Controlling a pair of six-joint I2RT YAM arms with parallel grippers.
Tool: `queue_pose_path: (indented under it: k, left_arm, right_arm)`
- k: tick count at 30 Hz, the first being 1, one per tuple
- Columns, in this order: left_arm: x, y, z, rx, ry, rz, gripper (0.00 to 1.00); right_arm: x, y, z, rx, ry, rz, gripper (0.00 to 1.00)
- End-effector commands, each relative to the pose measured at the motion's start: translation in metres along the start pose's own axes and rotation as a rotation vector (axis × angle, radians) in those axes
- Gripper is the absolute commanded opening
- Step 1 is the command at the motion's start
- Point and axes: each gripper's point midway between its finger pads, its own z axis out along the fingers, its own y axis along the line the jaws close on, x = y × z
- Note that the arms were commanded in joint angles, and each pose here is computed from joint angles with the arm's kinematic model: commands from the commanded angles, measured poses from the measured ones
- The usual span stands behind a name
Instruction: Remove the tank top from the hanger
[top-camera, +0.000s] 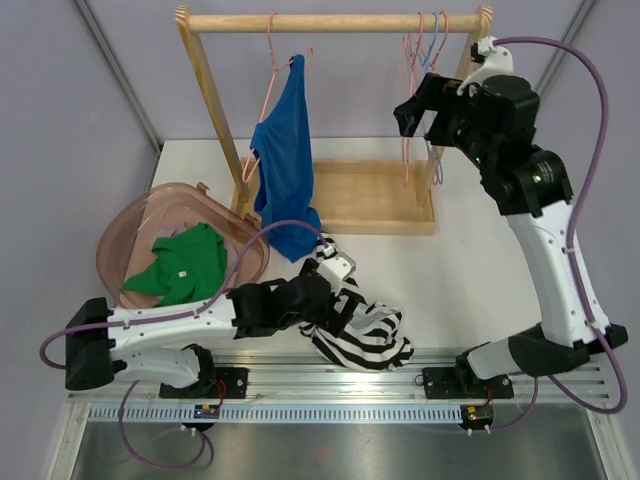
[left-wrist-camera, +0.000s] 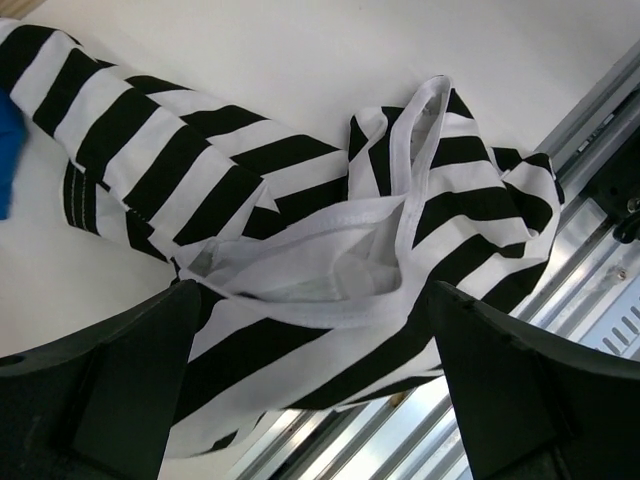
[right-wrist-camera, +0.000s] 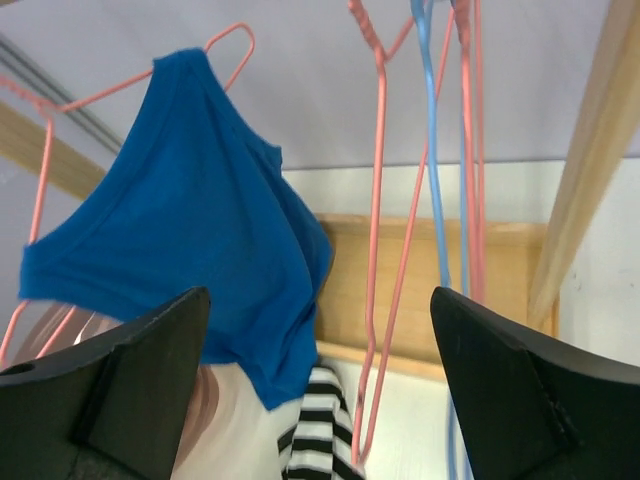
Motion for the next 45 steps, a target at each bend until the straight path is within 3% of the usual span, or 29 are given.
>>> queue_pose_path:
  k: [1, 6, 10, 21, 24, 26, 28, 33, 36, 40, 45]
  left_arm:
    - [-0.032, -0.022, 0.016, 0.038, -0.078, -0.039, 0.99]
    - [-0.009, -0.028, 0.050, 0.023, 0.011, -0.022, 0.99]
    - [0.020, -0.020, 0.074, -0.039, 0.092, -0.008, 0.99]
    - [0.101, -0.025, 0.111, -0.010, 0.284, -0.051, 0.97]
    - [0.107, -0.028, 0.110, 0.014, 0.295, -0.061, 0.43]
    - [0.104, -0.023, 0.104, -0.006, 0.289, -0.061, 0.13]
    - [0.097, -0.018, 0.100, -0.034, 0.274, -0.056, 0.00]
    - [0.057, -0.010, 0.069, -0.076, 0.199, -0.045, 0.00]
    - [0.029, 0.009, 0.046, -0.181, 0.138, -0.052, 0.00]
    - [-0.022, 0.034, -0.001, -0.297, -0.010, -0.099, 0.00]
    - [-0.049, 0.067, -0.059, -0.420, -0.097, -0.122, 0.00]
  right_arm:
    - [-0.017, 0.008, -0.061, -0.082, -0.064, -0.013, 0.99]
    - [0.016, 0.001, -0.104, -0.125, -0.032, -0.016, 1.00]
    - [0.031, 0.012, -0.147, -0.258, -0.047, -0.019, 0.99]
    - [0.056, 0.021, -0.170, -0.373, -0.005, -0.044, 1.00]
    - [0.057, 0.023, -0.170, -0.383, -0.005, -0.043, 0.99]
    - [0.057, 0.024, -0.172, -0.393, -0.008, -0.046, 0.99]
    - [0.056, 0.025, -0.175, -0.402, -0.014, -0.045, 0.99]
    - [0.052, 0.024, -0.180, -0.400, -0.037, -0.052, 1.00]
    - [0.051, 0.023, -0.181, -0.396, -0.041, -0.053, 0.99]
    - [0.050, 0.023, -0.181, -0.392, -0.045, -0.061, 0.99]
    - [0.048, 0.022, -0.180, -0.387, -0.050, -0.068, 0.99]
